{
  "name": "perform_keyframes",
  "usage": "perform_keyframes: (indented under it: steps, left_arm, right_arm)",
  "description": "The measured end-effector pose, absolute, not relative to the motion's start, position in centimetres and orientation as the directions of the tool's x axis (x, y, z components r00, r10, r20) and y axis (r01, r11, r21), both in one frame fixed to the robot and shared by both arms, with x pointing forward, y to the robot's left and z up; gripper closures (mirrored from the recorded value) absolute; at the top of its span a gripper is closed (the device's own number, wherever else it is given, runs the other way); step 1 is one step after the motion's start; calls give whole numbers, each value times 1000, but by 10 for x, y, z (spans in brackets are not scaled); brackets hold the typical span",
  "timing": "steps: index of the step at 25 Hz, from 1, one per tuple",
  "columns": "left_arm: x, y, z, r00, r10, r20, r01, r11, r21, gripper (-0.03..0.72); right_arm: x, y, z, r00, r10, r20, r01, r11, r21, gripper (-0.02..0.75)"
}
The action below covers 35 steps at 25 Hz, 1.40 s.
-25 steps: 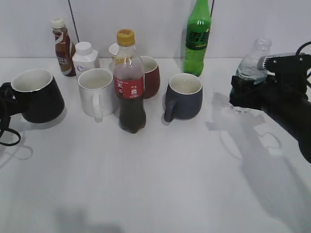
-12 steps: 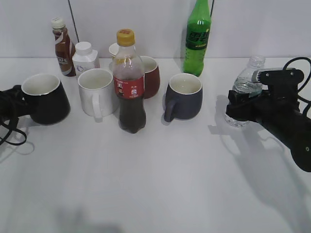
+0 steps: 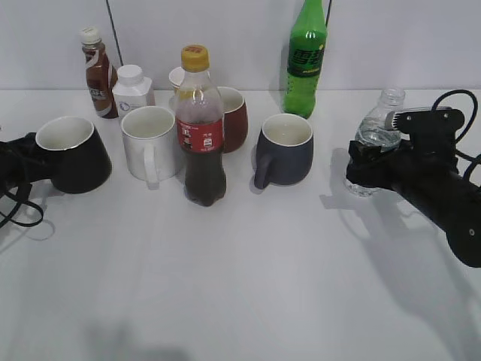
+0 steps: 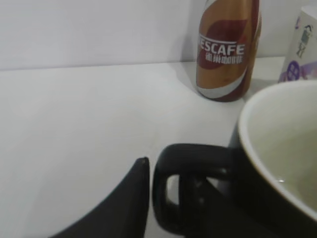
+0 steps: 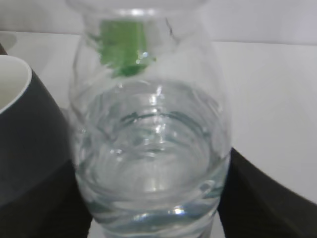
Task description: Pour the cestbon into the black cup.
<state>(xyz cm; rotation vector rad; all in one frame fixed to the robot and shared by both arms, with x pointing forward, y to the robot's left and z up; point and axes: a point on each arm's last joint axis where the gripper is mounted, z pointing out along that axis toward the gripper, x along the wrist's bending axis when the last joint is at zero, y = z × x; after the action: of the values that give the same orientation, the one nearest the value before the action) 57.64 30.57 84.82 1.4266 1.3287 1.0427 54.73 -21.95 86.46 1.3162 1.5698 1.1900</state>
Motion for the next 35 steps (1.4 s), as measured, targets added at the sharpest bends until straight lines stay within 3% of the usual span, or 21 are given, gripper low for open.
perform_keyframes:
  steps: [6,10,15,23,28,35]
  left_arm:
    - [574,306,849,68,998,2,232,-18,973,440]
    - [571,305,850,68,998,2,229,-17,973,381]
    - [567,306,873,71,997,30,197,-43,979,335]
    - [545,307,931,59,997,59,237,-71,969,274]
    - [512,308,977,34,998,51,327,-60,943,258]
    - [415,309,1056,-43,999,15,414,4,910,257]
  right_arm:
    - [547,-219,863,-189,982,20,270,33,962,235]
    - [547,-219,863,-191,982,15,269,38,962,146]
    - [548,-219,880,-193,981,19,241,28,970,123]
    - [542,-220,943,-203,979,15,160,18,987,123]
    - [523,-224,997,-221,975,-11,112,36,993,122]
    - [464,-236,1058,-268,963,-26,263,99,960,140]
